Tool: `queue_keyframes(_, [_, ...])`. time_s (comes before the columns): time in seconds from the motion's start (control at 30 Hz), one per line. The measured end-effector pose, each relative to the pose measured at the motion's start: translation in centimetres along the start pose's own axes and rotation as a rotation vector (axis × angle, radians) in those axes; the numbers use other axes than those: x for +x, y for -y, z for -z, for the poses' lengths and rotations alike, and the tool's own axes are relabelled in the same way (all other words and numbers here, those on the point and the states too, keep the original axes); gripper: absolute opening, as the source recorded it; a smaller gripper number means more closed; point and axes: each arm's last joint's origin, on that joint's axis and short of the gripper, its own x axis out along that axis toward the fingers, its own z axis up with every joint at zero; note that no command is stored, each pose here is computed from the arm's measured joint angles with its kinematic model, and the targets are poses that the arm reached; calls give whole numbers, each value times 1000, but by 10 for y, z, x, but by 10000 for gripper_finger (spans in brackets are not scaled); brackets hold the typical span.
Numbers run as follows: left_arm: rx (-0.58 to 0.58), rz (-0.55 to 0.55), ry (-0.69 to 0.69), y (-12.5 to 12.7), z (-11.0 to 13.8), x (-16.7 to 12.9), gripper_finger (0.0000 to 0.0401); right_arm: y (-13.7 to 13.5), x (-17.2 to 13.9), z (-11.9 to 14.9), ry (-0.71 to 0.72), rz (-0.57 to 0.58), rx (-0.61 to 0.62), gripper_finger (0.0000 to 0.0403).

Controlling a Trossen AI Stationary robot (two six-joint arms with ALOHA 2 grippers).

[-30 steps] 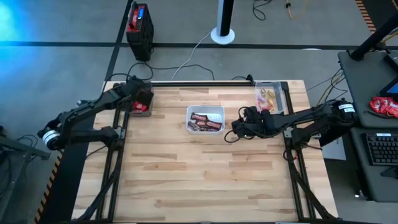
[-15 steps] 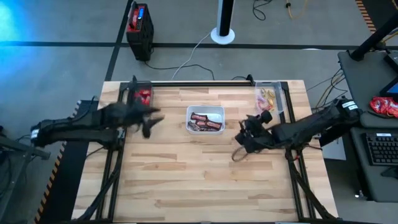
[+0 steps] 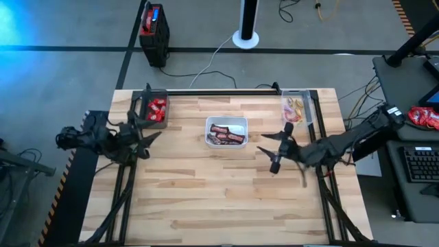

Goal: Sort candy by brand, put in halloween buckets
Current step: Return to Home Position

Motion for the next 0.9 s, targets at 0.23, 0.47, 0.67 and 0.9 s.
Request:
queue_keyframes(0.23, [114,-109,51,-6,-2,-1,191,44,-2,17,289,-91,53,215])
queue_keyframes(0.47, [137,-74,63,-8,-1,-2,156,74,-8,57,376,-94,88,215])
queue_keyframes(0.67, [146,-68,1,-3,19,3,133,79,-25,90,432,-109,72,215])
queue_keyframes(0.9, [150,-135,-51,0,42,7,116,81,-41,109,541,-215,69,215])
